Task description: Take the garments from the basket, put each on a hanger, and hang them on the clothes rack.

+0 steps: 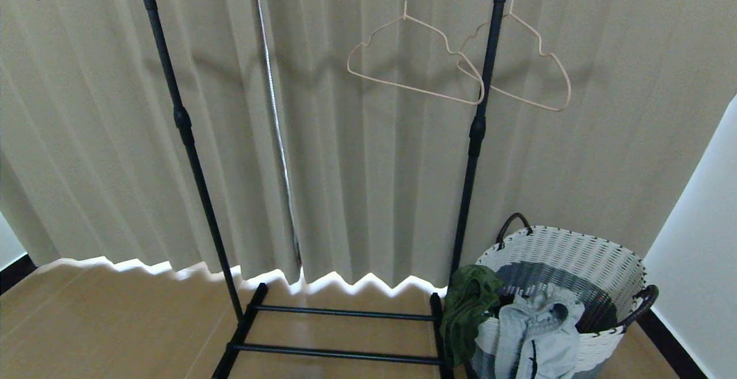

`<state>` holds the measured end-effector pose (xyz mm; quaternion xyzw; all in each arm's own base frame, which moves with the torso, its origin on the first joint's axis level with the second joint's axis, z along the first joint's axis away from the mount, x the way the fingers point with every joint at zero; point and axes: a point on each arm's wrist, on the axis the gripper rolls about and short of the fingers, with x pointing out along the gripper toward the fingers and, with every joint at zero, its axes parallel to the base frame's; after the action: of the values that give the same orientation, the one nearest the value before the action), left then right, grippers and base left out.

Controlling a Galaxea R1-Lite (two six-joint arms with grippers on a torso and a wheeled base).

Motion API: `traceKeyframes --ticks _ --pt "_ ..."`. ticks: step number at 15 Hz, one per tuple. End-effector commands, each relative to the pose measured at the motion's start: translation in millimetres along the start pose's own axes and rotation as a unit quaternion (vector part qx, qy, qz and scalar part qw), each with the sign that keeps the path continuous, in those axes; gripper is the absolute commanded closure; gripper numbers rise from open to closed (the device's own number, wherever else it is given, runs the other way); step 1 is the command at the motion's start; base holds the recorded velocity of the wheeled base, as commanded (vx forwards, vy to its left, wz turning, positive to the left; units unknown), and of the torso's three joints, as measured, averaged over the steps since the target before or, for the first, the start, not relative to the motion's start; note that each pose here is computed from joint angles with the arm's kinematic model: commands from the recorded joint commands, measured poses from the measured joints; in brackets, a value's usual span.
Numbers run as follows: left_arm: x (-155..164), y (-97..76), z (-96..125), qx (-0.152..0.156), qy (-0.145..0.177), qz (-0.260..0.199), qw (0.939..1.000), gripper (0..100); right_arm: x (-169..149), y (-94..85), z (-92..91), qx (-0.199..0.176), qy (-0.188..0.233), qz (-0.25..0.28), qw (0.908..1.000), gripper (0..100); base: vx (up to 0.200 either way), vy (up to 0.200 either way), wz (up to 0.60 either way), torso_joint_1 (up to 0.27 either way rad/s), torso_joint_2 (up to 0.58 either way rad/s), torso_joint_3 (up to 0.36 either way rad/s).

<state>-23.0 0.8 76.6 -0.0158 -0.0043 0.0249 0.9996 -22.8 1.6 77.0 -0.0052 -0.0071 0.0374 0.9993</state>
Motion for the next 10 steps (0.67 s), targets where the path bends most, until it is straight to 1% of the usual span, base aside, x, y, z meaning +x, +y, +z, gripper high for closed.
traceKeyframes --ticks 1,3,10 --pt "0.1 0.0 0.0 -0.001 0.001 0.000 1.0000 0 0.1 0.0 0.1 0.000 0.000 0.000 1.0000 0 0.000 0.000 0.00 0.000 0.00 0.000" --pt "0.1 0.0 0.1 -0.001 0.000 0.001 1.0000 0 0.1 0.0 0.1 0.000 0.000 0.000 1.0000 0 0.000 0.000 0.00 0.000 0.00 0.000" --pt "0.1 0.0 0.1 -0.002 0.000 0.001 1.0000 0 0.1 0.0 0.1 0.000 0.000 -0.001 1.0000 0 0.200 0.000 0.00 0.000 0.00 0.000"
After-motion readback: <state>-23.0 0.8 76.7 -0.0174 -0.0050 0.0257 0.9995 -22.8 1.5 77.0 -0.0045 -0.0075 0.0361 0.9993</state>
